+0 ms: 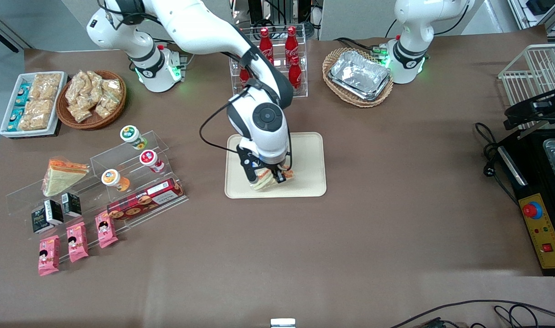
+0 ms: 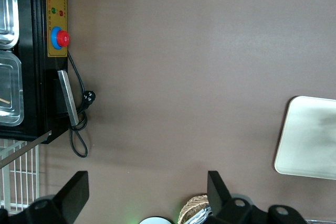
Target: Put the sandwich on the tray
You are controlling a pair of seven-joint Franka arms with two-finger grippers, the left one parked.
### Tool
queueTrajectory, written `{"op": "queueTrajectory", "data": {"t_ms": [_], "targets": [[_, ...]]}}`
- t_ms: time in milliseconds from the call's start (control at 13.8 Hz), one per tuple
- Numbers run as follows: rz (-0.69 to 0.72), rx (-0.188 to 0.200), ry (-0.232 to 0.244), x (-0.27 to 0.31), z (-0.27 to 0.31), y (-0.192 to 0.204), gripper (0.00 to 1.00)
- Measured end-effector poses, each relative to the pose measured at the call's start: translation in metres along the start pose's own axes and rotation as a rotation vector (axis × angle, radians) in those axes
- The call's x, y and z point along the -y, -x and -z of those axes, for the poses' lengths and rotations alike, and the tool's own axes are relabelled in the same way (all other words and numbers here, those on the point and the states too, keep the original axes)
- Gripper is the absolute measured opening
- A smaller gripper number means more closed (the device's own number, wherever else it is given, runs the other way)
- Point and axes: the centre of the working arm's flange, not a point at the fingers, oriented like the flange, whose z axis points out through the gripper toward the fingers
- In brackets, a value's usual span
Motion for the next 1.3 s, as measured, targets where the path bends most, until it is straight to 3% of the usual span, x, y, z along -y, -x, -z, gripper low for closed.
{"op": "queueTrajectory", "data": {"t_ms": [289, 1013, 1303], "targets": [[-0.026, -0.013, -0.007, -0.015, -0.031, 0.022, 0.21], [-0.123, -0.026, -0.036, -0.008, -0.06, 0.008, 0.22], [-0.136, -0.029, -0.036, -0.005, -0.063, 0.003, 0.57]]}}
